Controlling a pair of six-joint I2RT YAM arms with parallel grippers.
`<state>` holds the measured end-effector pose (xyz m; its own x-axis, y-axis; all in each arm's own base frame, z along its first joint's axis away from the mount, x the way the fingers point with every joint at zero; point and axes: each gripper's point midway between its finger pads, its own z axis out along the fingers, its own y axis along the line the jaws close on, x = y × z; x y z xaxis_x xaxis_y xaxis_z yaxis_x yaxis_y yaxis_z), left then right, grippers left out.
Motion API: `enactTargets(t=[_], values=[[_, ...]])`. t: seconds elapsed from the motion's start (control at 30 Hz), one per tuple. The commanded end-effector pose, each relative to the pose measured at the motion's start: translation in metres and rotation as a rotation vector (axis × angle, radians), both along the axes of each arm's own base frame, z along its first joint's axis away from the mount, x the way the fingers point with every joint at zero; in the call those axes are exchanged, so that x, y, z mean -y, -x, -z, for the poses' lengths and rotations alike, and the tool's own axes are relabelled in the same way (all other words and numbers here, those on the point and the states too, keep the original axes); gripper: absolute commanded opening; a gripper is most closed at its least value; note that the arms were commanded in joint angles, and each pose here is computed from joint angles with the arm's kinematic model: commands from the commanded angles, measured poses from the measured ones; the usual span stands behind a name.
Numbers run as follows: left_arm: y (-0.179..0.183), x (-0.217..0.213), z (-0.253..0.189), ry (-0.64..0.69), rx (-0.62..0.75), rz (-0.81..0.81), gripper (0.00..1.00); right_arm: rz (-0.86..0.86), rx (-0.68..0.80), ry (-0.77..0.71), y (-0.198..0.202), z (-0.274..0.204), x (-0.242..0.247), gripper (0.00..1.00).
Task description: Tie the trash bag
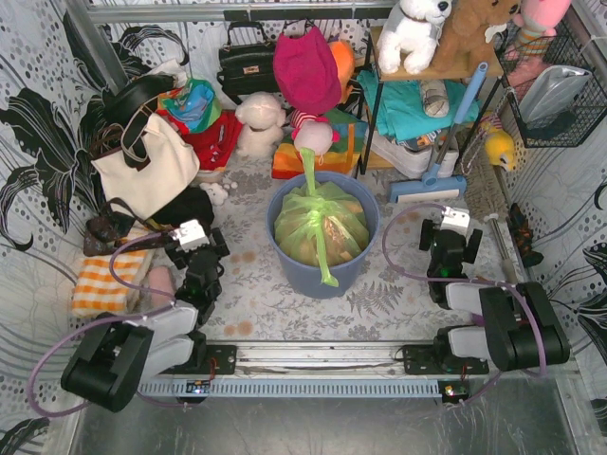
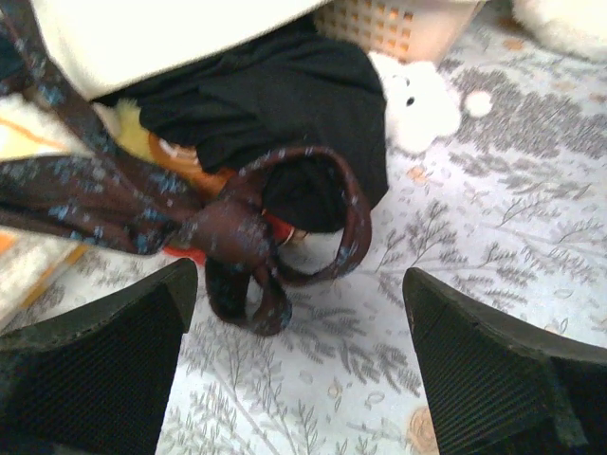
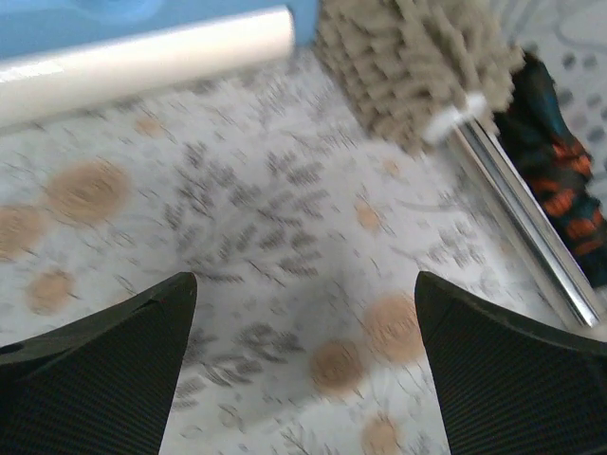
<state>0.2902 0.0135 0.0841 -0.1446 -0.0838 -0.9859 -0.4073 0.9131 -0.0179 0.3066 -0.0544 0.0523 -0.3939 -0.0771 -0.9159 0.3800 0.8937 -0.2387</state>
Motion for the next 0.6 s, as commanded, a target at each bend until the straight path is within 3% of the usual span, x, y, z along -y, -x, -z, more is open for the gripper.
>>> enactTargets(t=[0.0,0.2,0.47,0.53,0.57], values=[[-0.032,0.013,-0.053,0.035,0.232,0.128,0.98,-0.178,0.262,-0.025,-0.038,-0.048,-0.028,0.97],[-0.06,0.045,-0.05,-0.013,0.205,0.359,0.98,-0.27,0.249,-0.033,-0.047,-0.035,-0.041,0.97],[-0.063,0.032,-0.044,0.0,0.266,0.349,0.98,-0.3,0.284,-0.047,-0.042,-0.036,-0.044,0.97],[-0.073,0.031,-0.029,0.041,0.171,0.345,0.98,-0.339,0.277,-0.053,-0.041,-0.029,-0.047,0.97],[-0.076,0.026,-0.031,0.043,0.188,0.326,0.98,-0.344,0.313,-0.028,-0.044,-0.036,-0.046,0.97]])
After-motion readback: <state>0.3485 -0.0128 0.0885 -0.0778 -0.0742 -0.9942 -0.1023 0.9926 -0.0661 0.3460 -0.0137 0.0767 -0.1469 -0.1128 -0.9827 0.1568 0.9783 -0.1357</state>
